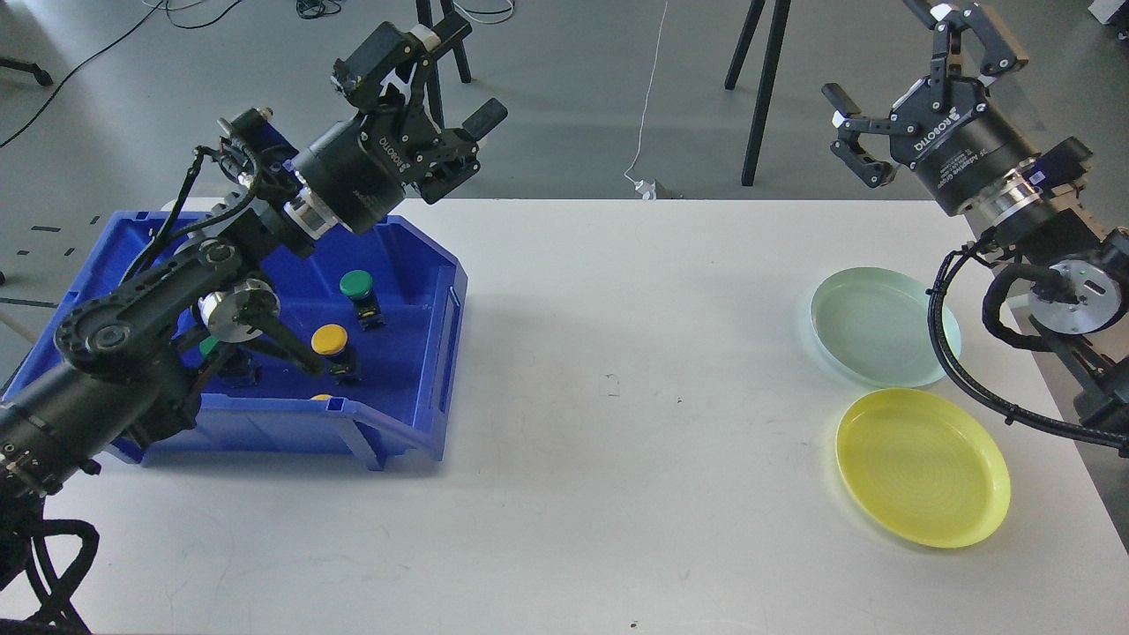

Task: Pass button and place on color plate
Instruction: 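Move the left gripper over the blue bin of buttons, then lower the left gripper into the bin toward a yellow button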

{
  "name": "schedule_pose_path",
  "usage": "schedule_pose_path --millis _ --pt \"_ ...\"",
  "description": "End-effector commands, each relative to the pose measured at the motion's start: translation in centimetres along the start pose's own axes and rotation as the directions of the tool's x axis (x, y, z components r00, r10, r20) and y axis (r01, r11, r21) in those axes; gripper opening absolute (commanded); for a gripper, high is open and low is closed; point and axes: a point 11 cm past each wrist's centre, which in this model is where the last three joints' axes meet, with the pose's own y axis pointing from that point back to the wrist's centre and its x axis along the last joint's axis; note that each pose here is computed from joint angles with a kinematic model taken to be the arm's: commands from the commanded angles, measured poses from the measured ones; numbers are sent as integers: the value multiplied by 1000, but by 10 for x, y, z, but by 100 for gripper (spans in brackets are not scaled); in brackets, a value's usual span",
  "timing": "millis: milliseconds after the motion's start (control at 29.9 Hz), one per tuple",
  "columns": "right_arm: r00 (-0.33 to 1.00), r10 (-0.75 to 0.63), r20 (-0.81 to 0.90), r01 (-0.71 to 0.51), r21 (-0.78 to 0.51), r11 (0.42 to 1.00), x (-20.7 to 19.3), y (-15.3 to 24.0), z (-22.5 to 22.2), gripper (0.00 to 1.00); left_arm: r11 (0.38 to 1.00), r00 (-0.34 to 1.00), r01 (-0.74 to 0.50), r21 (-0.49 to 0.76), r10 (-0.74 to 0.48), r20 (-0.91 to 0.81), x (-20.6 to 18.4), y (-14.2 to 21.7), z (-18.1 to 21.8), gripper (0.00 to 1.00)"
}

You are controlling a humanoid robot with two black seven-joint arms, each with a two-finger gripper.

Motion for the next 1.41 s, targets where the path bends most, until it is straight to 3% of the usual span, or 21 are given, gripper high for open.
schedule_pose_path --millis 0,167,301,402,502,602,703,803,870,1004,1238,1372 --pt "1000 16 11 -16 0 1000 4 5 4 99 1000 1000 -27 -3 27 -5 6 7 -1 100" --pt "1000 25 16 -25 2 1000 6 6 5 99 998 997 -62 -29 63 44 27 12 24 100" --pt "999 35 24 -35 3 999 9 7 8 99 961 977 -209 -180 200 -68 58 18 51 100" --pt "998 44 35 -44 -1 999 10 6 15 99 958 983 -154 -244 124 -132 29 -7 51 100" --pt "998 46 39 -46 -2 999 10 7 16 99 961 997 -26 -277 6 -73 -3 -26 68 100" --pt "998 55 39 -55 -6 998 13 10 18 99 968 977 146 -205 -109 184 -26 -39 90 100" --pt "997 62 40 -62 -5 998 15 13 18 99 954 876 283 101 -300 379 -37 -33 68 100" --pt "997 67 42 -67 -7 998 16 15 19 99 874 727 292 389 -467 504 -21 -19 71 100" --pt "996 71 45 -71 -13 997 17 16 23 99 811 607 219 543 -549 575 -3 -3 73 100" --pt "995 85 52 -84 -21 996 20 21 28 99 619 358 92 780 -752 554 20 27 72 99" --pt "992 106 64 -104 -42 994 24 32 40 99 326 169 32 945 -933 316 23 80 24 99" --pt "991 116 66 -114 -40 993 27 35 40 99 216 127 42 976 -970 209 18 96 -2 98"
